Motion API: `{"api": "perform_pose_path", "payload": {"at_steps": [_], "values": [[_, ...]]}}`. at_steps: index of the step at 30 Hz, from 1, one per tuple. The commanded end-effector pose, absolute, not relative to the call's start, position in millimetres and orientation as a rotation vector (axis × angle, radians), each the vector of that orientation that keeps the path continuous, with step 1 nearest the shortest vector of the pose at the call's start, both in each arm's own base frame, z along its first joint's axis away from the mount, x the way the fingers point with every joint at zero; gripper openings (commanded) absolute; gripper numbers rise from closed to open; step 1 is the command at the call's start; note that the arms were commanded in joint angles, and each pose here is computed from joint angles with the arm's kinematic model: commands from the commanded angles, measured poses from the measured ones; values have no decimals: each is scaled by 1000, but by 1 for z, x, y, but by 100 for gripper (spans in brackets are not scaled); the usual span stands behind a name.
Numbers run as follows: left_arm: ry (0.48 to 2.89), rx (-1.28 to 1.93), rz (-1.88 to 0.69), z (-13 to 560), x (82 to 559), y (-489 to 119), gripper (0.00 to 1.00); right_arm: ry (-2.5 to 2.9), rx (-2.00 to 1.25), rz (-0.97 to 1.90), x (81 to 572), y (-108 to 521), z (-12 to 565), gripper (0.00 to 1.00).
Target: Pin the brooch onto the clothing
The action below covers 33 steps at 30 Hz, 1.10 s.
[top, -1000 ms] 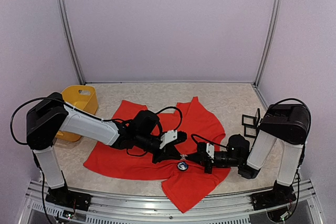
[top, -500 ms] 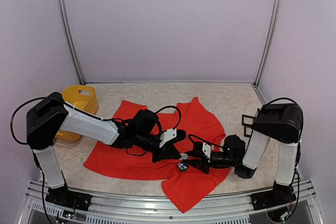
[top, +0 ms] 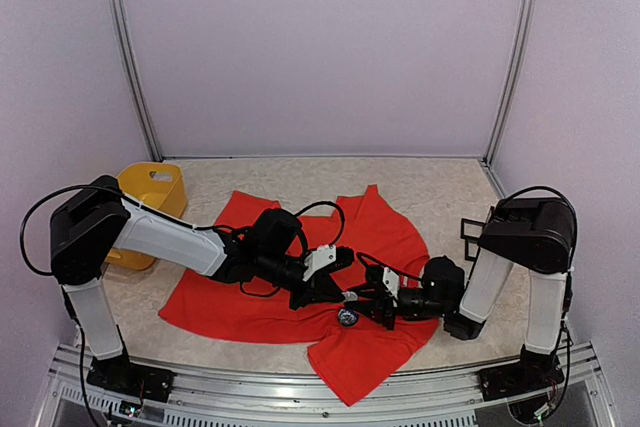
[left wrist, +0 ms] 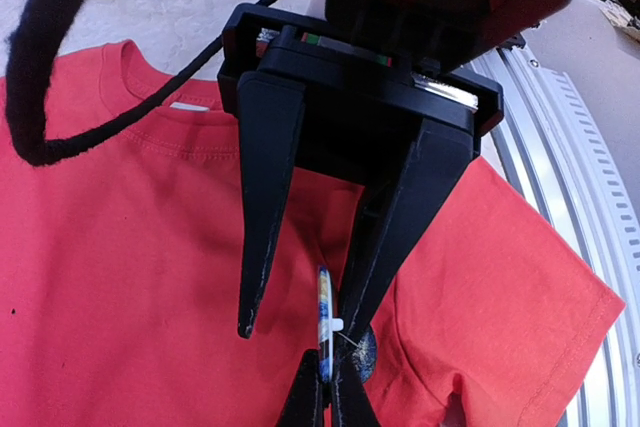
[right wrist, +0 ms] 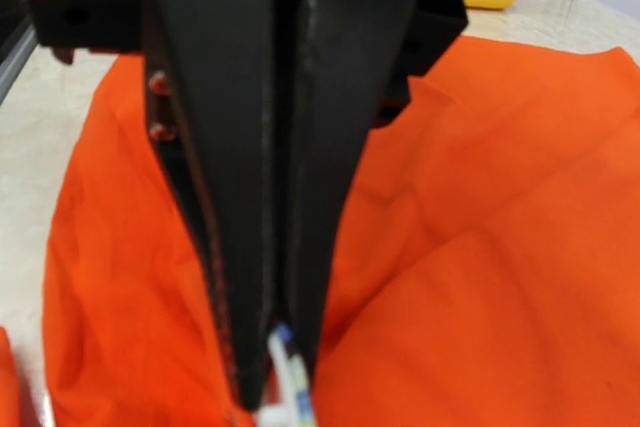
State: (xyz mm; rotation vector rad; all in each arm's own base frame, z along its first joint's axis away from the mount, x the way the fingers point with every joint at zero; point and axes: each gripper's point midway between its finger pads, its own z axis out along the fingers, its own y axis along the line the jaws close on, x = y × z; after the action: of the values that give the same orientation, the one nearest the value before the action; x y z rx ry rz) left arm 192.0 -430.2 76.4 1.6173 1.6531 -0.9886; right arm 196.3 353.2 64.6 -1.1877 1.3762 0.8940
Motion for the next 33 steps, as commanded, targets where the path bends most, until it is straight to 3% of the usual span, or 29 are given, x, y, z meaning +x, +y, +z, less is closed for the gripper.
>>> {"api": "perform_pose_path", "payload": {"at_steps": [1, 15, 33], "values": [[1625, 1647, -1008, 76, 183, -429, 0, 1394, -1117, 894, 209, 357, 75, 29], [1621, 1680, -981, 71, 181, -428, 0, 1479, -1015, 982, 219, 354, 83, 34], [1620, 1713, -959, 66, 175, -428, 0, 1576, -903, 1018, 236, 346, 83, 33]]}}
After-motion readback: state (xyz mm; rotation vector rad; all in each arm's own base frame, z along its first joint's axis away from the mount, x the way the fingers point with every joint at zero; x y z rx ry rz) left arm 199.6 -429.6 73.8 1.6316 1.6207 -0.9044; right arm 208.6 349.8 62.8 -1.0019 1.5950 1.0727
